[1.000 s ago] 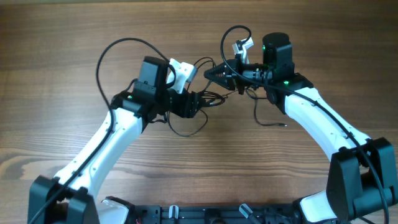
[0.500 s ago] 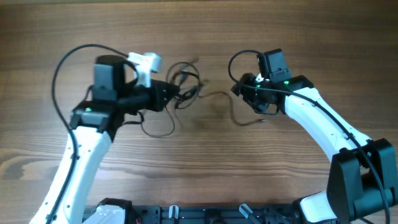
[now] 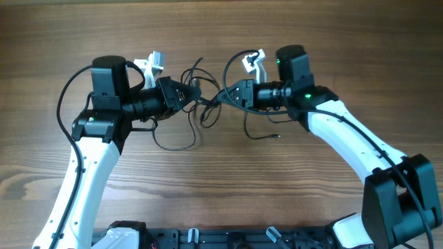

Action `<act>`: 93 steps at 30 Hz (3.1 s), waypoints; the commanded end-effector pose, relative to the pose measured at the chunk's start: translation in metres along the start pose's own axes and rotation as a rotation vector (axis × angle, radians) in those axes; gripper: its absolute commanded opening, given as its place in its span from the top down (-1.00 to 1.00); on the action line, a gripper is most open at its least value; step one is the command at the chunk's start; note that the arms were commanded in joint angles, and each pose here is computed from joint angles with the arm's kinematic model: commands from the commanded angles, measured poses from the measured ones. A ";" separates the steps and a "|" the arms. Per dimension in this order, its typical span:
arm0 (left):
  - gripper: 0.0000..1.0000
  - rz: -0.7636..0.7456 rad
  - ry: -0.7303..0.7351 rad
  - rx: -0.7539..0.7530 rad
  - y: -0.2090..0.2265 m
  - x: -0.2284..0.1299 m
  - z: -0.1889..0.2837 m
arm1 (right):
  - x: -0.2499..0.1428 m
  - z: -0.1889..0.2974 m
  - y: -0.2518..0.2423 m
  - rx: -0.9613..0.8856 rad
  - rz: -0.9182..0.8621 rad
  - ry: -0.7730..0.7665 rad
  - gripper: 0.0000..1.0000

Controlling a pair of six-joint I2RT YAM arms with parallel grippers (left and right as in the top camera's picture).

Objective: Untangle cables

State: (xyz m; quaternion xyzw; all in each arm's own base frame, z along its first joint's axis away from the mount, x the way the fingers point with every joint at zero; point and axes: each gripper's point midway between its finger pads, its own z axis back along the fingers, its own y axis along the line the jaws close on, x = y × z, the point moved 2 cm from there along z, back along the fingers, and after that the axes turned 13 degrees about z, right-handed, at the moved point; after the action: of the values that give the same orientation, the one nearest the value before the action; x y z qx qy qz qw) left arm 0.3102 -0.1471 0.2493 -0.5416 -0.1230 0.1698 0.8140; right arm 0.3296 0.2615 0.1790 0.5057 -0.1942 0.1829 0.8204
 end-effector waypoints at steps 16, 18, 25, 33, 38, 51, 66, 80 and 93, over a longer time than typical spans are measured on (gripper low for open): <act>0.92 -0.397 0.211 -0.047 0.015 -0.043 0.004 | 0.007 0.010 -0.038 -0.229 -0.049 -0.060 0.17; 0.92 -0.458 0.220 -0.041 0.019 -0.046 0.005 | -0.002 0.010 -0.040 -0.242 -0.015 -0.020 0.00; 0.92 -0.460 0.182 0.057 0.032 -0.038 0.004 | -0.028 0.004 0.001 0.040 0.203 0.112 0.00; 0.92 -0.495 0.291 -0.245 -0.010 -0.060 0.010 | -0.028 -0.008 0.019 0.088 0.241 0.110 0.09; 0.92 -0.499 0.284 -0.268 -0.014 -0.057 0.013 | -0.022 -0.010 -0.018 -0.184 0.074 0.067 0.91; 0.60 0.083 -0.369 0.797 0.149 0.050 0.042 | -0.041 0.004 -0.056 -0.432 -0.071 0.105 0.91; 0.33 0.248 -0.103 0.556 0.099 -0.026 -0.044 | -0.042 0.004 -0.056 -0.431 -0.075 0.109 0.92; 0.66 0.291 -0.205 0.735 0.131 -0.036 -0.072 | -0.042 0.004 -0.056 -0.432 -0.077 0.112 0.91; 0.77 0.417 0.019 0.023 0.062 0.025 0.039 | -0.067 0.036 -0.096 -0.765 -0.215 0.147 0.91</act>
State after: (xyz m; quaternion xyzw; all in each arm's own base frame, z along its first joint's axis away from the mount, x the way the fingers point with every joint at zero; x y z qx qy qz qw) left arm 0.3090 -0.1009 0.1693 -0.4554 0.0192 0.3719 0.8087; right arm 0.3086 0.1985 0.0934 0.2106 -0.1203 0.0639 0.9680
